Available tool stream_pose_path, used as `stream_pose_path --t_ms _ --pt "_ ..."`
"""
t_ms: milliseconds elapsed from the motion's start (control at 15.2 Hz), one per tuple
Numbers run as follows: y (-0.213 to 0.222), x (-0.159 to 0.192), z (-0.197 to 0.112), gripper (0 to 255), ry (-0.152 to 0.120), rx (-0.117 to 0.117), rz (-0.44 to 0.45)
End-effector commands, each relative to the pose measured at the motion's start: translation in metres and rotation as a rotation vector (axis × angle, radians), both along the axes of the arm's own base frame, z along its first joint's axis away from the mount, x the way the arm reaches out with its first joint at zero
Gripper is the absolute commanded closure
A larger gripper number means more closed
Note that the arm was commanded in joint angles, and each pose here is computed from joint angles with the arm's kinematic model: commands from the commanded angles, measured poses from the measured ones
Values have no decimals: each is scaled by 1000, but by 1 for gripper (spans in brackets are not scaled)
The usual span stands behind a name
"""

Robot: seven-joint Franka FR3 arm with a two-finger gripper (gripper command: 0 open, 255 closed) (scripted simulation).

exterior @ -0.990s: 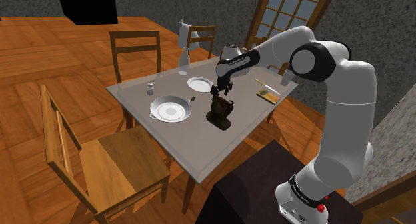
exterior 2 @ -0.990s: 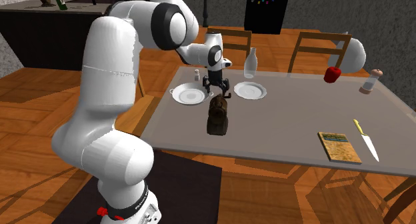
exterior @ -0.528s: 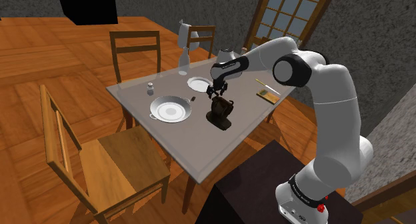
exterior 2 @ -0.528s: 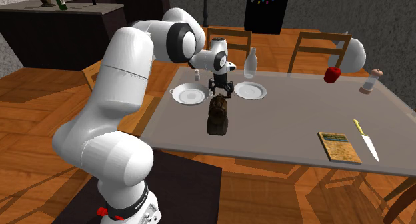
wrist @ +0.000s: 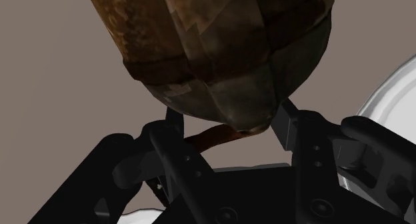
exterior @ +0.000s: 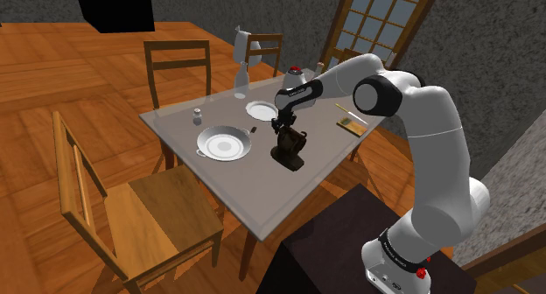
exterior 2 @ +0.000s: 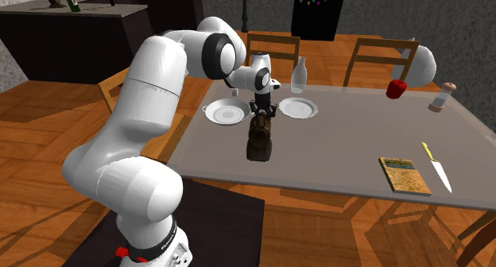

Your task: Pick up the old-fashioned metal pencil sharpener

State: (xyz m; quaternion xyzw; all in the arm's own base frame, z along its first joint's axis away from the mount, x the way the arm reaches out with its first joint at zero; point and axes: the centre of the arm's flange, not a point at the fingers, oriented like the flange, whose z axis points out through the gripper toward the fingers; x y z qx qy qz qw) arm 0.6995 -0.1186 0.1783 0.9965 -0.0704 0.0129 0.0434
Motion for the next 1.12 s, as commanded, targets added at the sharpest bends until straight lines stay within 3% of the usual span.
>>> stream_pose_path --t_ms 0,462,1056 --pt "0 0 -2 255 1 0 0" --pt "0 0 -1 255 1 0 0" --pt "0 0 46 255 1 0 0"
